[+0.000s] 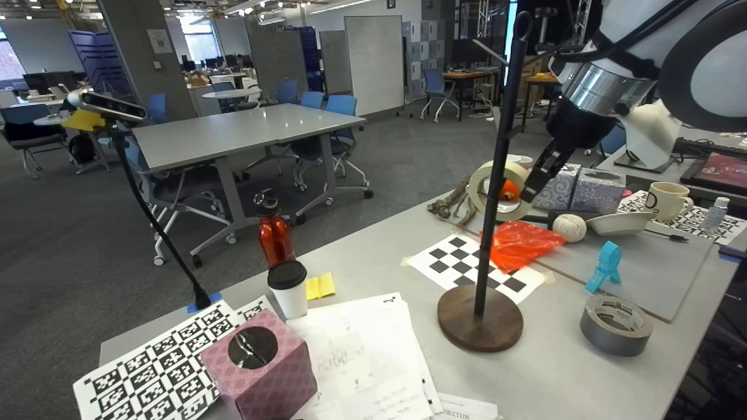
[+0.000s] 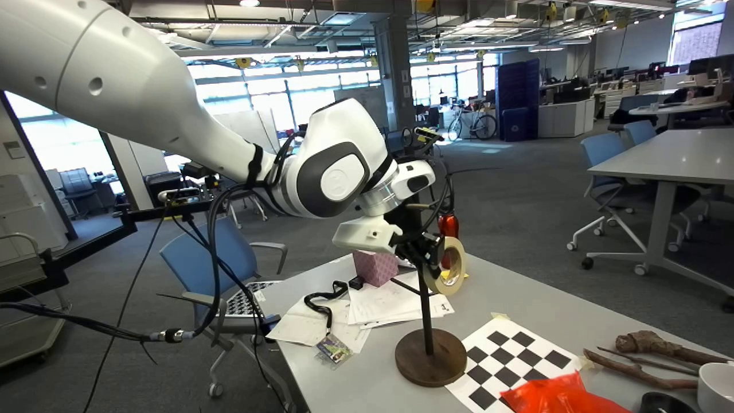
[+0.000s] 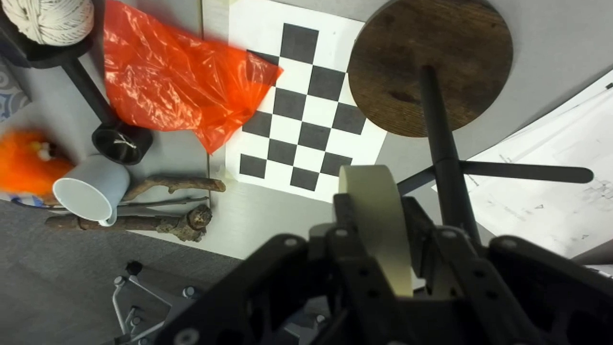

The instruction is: Remove the tape from the rack and put it on the table

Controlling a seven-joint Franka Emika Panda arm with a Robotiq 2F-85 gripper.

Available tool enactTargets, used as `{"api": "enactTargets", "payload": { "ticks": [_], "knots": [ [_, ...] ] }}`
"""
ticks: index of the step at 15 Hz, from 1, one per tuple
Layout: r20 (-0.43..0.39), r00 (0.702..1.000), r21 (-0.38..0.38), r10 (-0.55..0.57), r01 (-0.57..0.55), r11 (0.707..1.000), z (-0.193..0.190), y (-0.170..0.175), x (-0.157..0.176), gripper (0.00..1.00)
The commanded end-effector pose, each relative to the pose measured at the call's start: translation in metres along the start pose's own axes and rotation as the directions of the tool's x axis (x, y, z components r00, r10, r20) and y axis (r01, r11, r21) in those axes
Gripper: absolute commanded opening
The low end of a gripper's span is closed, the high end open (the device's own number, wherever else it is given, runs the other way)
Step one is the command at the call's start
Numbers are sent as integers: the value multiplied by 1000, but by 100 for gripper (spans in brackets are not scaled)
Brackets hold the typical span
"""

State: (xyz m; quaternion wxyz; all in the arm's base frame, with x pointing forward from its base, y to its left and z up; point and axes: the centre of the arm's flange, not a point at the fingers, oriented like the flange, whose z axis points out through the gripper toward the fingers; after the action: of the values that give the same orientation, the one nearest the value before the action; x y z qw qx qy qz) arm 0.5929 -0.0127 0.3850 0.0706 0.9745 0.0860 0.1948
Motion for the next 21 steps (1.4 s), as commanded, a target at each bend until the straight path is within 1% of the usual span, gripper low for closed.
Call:
{"api": "enactTargets", "payload": {
  "ticks": [1,6,10,16,21],
  "knots": [
    [-68,998,-26,-4,2,1000,-14,5,-5,7],
    [-132,991,-40,16,-22,999,-30,16,-4,7],
    [-158,987,-78,32,-45,996,-37,31,-3,7],
    [-130,990,-139,63,-81,987,-30,51,-15,7],
    [-65,988,-134,143,-151,979,-18,57,-37,7]
  ]
}}
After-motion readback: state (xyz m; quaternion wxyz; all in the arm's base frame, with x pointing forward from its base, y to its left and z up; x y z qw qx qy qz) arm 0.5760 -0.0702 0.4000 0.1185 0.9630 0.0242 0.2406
